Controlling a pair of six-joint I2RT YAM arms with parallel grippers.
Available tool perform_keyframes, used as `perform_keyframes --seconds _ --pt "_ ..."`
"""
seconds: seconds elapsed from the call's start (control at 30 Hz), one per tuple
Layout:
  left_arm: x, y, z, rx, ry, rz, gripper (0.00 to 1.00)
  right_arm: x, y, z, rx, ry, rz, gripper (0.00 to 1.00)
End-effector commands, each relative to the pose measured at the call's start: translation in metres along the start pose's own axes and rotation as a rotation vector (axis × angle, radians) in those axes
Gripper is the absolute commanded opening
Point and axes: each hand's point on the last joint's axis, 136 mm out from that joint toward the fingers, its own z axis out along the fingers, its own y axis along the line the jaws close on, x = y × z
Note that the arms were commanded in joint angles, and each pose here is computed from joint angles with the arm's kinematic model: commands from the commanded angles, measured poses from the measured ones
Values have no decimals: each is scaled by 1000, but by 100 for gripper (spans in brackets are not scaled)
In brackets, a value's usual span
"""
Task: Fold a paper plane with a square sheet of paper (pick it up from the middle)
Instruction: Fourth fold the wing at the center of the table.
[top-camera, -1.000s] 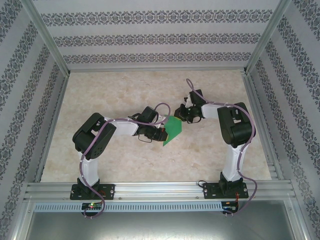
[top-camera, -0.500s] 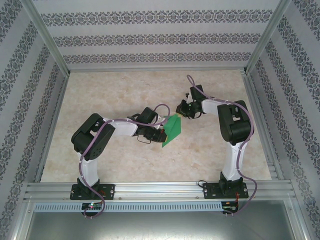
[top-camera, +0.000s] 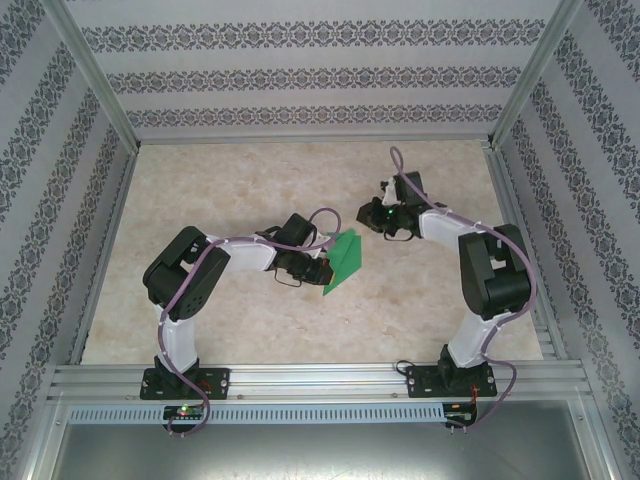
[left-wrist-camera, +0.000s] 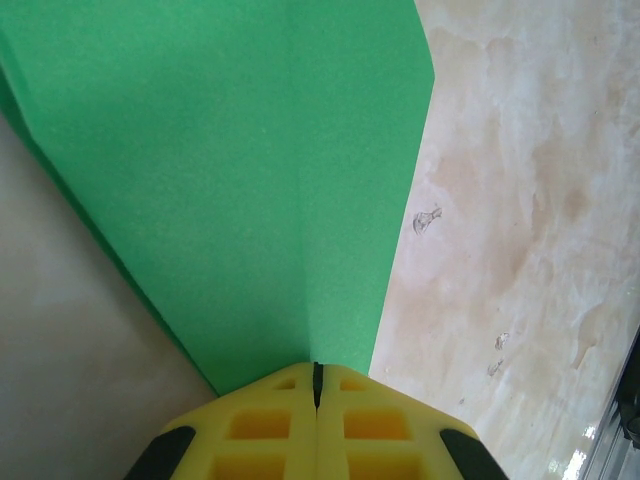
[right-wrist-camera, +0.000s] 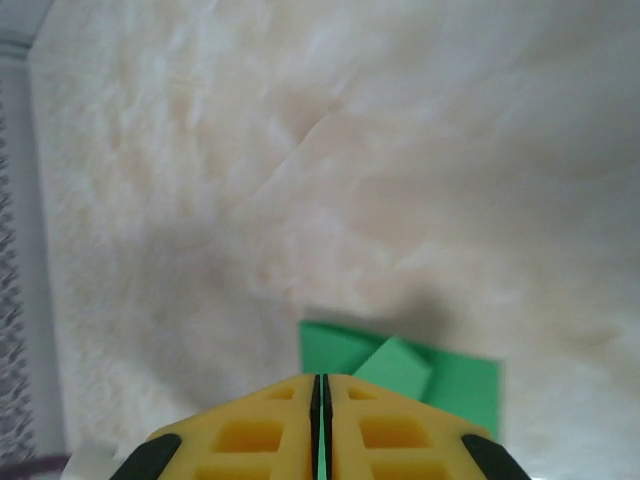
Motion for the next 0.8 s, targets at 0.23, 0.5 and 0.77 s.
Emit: perform_keyframes --seconds 0.23,0.5,0.77 --pt "85 46 11 -167 265 -153 6 69 -3 38 -27 159 54 10" --pt "85 39 5 -172 251 -145 6 77 -41 53 111 182 41 9" --pt "103 33 -1 -202 265 -133 6 84 -86 51 302 200 1 8"
